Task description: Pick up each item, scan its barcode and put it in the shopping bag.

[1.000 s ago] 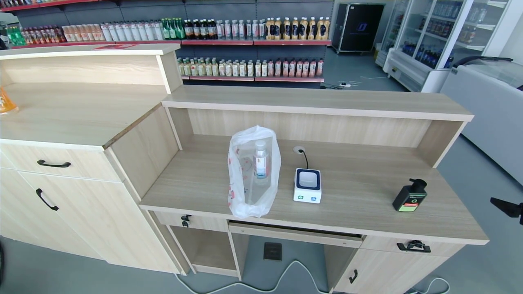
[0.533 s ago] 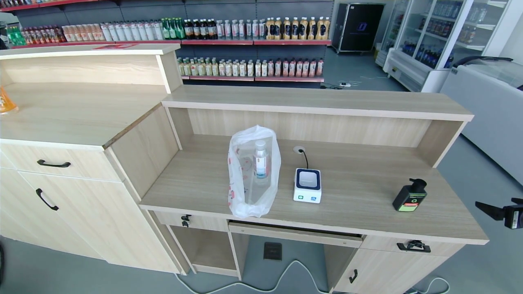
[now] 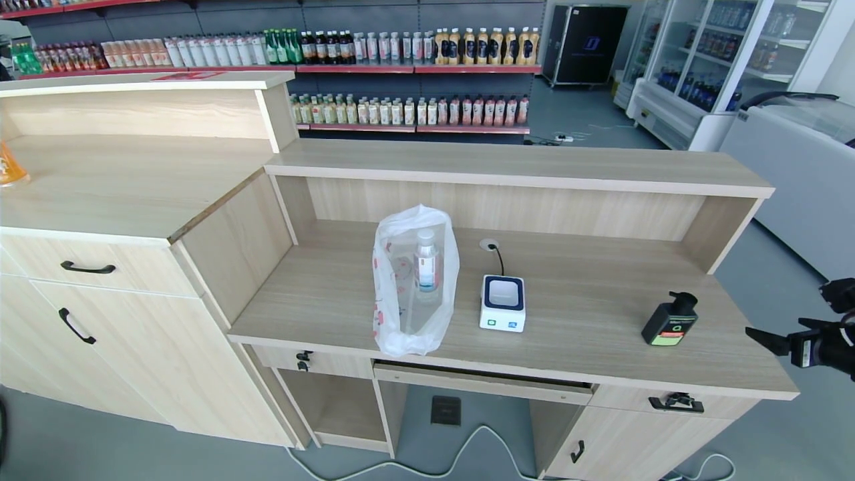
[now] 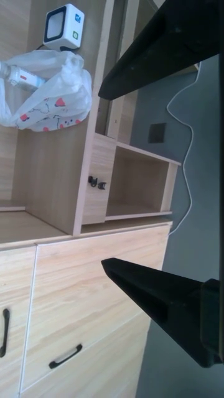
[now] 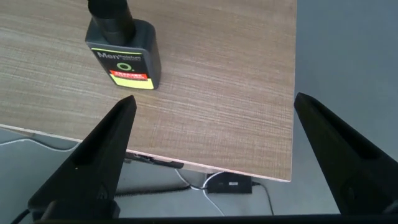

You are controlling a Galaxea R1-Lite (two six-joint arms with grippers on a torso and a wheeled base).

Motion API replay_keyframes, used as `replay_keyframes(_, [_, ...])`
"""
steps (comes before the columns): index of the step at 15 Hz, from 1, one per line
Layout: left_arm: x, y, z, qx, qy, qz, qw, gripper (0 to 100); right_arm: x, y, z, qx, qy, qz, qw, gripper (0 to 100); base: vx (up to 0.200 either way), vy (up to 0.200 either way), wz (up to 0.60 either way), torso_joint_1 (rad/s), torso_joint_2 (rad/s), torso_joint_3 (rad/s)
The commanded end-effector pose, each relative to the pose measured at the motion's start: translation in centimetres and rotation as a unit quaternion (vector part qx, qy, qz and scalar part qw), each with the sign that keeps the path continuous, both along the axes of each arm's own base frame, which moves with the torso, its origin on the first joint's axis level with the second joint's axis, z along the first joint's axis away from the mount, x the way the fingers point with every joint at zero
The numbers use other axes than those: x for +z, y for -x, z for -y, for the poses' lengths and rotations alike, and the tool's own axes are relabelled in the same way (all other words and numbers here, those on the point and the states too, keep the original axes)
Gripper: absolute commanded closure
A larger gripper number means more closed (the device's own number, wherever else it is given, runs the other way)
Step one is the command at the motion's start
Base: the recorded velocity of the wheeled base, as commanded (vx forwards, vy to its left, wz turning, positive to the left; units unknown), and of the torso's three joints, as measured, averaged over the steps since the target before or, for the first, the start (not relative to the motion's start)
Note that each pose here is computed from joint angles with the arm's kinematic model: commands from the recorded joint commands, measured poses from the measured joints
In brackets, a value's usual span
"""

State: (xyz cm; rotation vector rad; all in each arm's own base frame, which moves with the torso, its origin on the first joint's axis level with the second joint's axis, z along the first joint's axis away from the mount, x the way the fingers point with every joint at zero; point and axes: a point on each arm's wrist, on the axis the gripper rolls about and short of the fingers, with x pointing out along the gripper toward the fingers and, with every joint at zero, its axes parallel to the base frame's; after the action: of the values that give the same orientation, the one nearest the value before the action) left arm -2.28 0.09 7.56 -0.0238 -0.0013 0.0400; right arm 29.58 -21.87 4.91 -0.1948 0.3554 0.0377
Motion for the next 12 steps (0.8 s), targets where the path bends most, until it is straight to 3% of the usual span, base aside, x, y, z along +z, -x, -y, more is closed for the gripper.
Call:
replay_keyframes(1, [0.0, 0.0, 0.0, 0.001, 0.000, 0.000, 1.0000, 0, -1.0, -1.2, -0.7, 0.017, -0.003, -0.005, 1.000, 0, 0.000, 0.000, 0.00, 0.000, 0.00, 0.000])
replay_keyframes(12, [0.0, 0.0, 0.0, 0.001, 0.000, 0.000, 1.0000, 0, -4.0, -5.5, -3.6, 0.080, 0.005, 0.005, 0.997, 0, 0.000, 0.000, 0.00, 0.000, 0.00, 0.000])
